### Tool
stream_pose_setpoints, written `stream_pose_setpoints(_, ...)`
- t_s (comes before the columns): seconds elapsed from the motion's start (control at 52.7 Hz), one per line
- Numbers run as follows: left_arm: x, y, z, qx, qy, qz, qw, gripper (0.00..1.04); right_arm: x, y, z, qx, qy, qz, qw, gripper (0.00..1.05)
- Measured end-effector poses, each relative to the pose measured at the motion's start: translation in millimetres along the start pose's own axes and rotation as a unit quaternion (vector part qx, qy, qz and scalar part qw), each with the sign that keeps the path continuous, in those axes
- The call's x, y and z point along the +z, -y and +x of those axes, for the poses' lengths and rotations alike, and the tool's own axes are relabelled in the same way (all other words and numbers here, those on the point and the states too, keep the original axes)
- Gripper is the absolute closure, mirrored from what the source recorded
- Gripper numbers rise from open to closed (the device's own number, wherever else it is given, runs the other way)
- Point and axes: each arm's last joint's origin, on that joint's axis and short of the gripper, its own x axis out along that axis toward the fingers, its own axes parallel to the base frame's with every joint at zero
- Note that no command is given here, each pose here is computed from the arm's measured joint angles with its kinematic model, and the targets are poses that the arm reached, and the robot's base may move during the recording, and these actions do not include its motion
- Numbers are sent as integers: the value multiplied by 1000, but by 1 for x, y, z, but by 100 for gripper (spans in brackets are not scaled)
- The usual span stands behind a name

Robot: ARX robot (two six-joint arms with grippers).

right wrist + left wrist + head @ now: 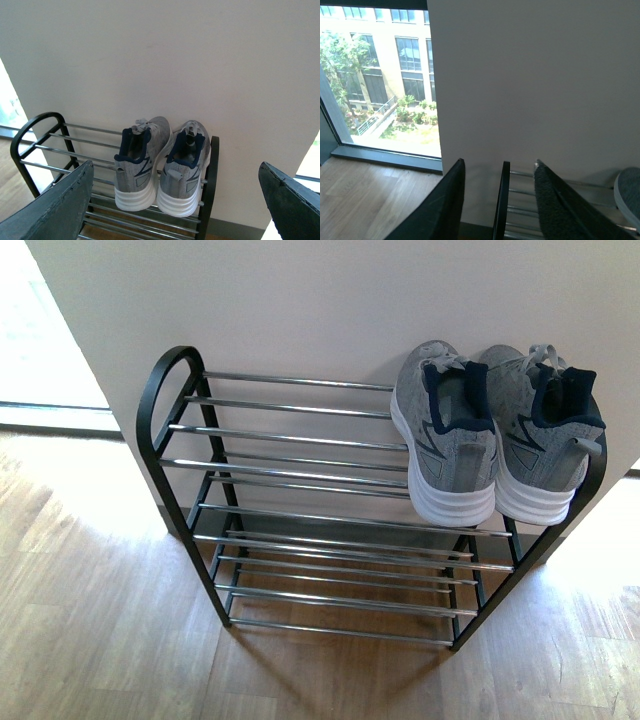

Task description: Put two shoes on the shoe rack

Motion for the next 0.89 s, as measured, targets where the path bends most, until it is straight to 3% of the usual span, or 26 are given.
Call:
stream_pose_setpoints(0.152,-22,-10,-16,-2,-4,12,1000,97,0,0,0,0,0,0,1000,9)
stream_pose_setpoints(0.209,-27,-13,-20,0,-3,12,1000,103,0,0,0,0,0,0,1000,9)
stream_pose_setpoints(0.893,-61,-32,-55,1,-1,15,1000,103,0,0,0,0,0,0,1000,9)
